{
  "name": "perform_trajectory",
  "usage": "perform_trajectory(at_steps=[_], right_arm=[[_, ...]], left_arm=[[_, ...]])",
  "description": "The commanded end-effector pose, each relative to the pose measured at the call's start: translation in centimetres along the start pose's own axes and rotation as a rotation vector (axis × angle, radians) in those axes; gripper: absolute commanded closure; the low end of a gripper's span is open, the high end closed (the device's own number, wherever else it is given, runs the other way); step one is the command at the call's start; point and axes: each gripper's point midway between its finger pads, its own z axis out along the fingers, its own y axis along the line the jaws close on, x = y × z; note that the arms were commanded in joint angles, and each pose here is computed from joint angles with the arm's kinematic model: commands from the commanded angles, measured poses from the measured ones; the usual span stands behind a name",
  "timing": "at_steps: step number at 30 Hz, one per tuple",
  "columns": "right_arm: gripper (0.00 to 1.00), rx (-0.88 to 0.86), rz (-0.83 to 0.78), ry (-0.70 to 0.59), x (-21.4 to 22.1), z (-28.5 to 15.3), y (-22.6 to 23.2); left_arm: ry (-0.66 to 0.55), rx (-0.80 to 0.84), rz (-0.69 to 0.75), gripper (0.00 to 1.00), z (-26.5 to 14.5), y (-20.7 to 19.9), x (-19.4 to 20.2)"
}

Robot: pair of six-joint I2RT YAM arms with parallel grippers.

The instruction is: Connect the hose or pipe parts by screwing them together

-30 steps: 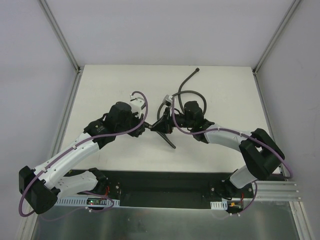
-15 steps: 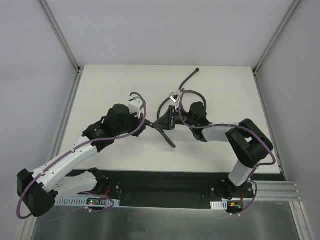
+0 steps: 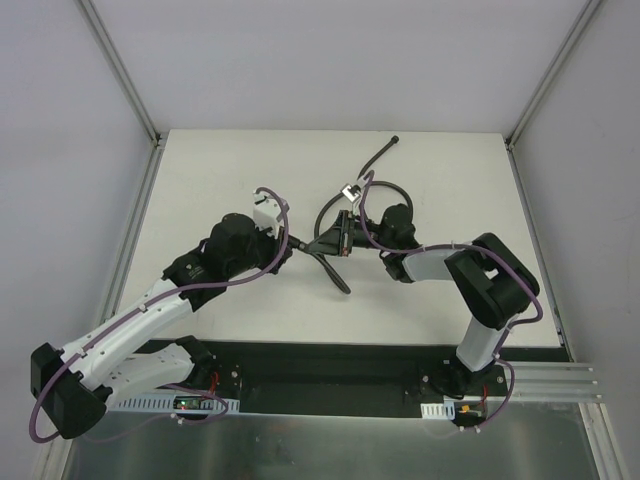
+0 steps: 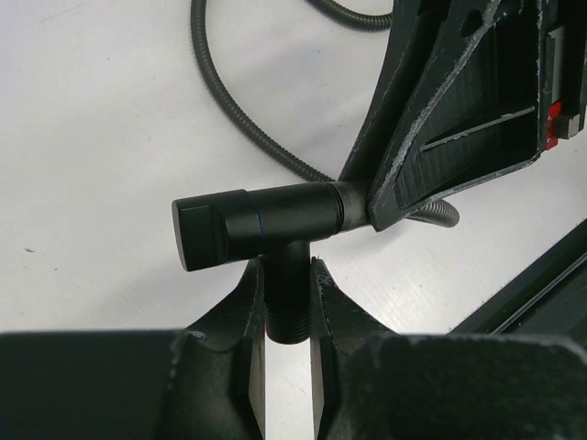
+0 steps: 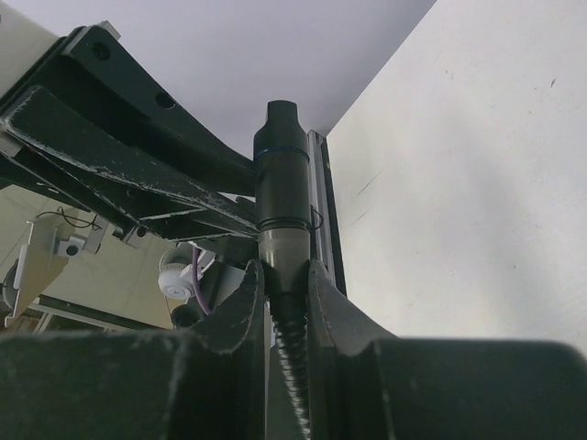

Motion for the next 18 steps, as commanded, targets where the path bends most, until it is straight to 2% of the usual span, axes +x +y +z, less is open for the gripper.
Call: perform_trajectory(at_steps=[1,2,10,12,18], right_arm=[[0.86,-0.145,-0.22,-0.184,-4.7,-0.2,4.8],[0.79,-0.128,-0.217,-0.19,-4.8,-0.4,4.4],[0.58,-0.005,-0.311,-0.219,-4.7,-2.4,2.0],[0.48,0.035,-0.353,-0.224,-4.9,-2.9,1.7],[0.35,0.085,-0.44,-0.217,-5.0,-3.6,2.3]], left_arm=[[-0.072,0.147,-0.012,1.0,-0.4,-3.6,-1.7],[-0.072,0.141,-0.014,1.0,-0.3,-3.5,-1.7],[-0.01,0.099,-0.058,1.0,0.3,-3.0,-0.8],[0.005,0.088,-0.067,1.0,0.4,-2.8,-0.6],[0.037,0.051,-0.089,1.0,1.0,-2.3,-0.3]])
